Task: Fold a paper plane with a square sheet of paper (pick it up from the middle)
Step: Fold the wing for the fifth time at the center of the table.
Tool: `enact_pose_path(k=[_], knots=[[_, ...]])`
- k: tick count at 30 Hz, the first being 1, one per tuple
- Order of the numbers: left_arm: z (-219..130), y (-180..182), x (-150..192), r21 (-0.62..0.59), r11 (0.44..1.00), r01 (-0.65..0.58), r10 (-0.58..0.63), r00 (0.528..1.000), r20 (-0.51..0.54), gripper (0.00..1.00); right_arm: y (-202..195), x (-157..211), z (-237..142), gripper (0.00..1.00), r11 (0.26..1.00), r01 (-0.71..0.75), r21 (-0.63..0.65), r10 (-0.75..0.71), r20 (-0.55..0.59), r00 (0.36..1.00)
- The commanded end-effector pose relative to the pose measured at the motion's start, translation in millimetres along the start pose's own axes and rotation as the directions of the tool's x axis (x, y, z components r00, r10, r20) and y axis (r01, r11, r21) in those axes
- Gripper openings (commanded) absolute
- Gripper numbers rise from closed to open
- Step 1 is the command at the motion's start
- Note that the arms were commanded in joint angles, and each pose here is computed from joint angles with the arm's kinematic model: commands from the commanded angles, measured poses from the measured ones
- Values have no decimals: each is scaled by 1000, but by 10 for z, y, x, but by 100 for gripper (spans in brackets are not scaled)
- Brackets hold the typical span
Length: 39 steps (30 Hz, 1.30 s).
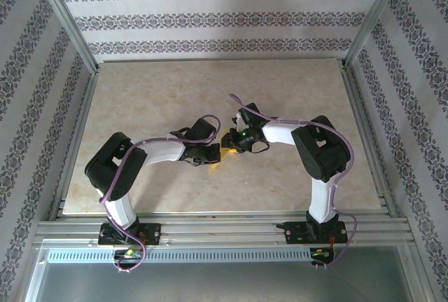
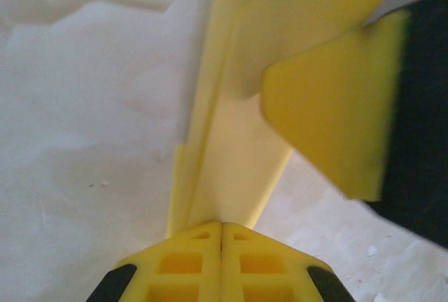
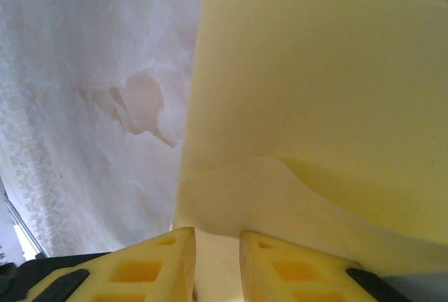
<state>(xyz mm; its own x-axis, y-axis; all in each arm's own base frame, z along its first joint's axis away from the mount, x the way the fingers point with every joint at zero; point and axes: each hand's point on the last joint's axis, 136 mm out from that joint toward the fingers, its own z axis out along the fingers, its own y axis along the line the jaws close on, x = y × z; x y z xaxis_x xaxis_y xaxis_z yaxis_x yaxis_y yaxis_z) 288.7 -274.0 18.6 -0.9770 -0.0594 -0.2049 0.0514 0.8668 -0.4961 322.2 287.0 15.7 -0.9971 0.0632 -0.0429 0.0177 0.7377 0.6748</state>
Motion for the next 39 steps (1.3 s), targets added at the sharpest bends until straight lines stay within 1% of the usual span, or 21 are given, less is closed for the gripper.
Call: enact_pose_path(k=[1,7,11,15,17,19,23,28,34,39], knots=[[54,143,125,-35,999,25,-26,999,-26,3,-540,30,157,30,985,-57,161,54,25,998],[68,258,209,-81,997,17,-21,998,-51,0,-274,-86,40,30,996,-4,90,-2,68,998],[95,337,265,-113,994,9,-17,997,-70,0,42,-225,-189,29,996,79,38,-84,136,987],[94,365,283,-128,992,2,-12,997,-81,0,251,-286,-435,28,989,143,28,-146,208,967],[84,362,285,-128,992,-1,-10,997,-81,0,294,-249,-473,28,985,167,34,-171,217,961],[77,367,286,-132,991,-1,-10,997,-81,0,313,-175,-443,25,981,190,48,-196,207,958],[68,389,293,-145,989,-3,-10,996,-84,0,251,-41,-295,20,982,178,62,-186,165,969],[72,427,311,-163,987,-1,-15,996,-93,0,211,64,-117,17,977,195,85,-204,112,973],[67,472,350,-180,984,-1,-18,994,-105,0,166,28,5,16,974,205,101,-213,75,974],[71,519,402,-197,980,-1,-24,992,-124,0,5,-143,8,15,973,187,138,-200,87,976]])
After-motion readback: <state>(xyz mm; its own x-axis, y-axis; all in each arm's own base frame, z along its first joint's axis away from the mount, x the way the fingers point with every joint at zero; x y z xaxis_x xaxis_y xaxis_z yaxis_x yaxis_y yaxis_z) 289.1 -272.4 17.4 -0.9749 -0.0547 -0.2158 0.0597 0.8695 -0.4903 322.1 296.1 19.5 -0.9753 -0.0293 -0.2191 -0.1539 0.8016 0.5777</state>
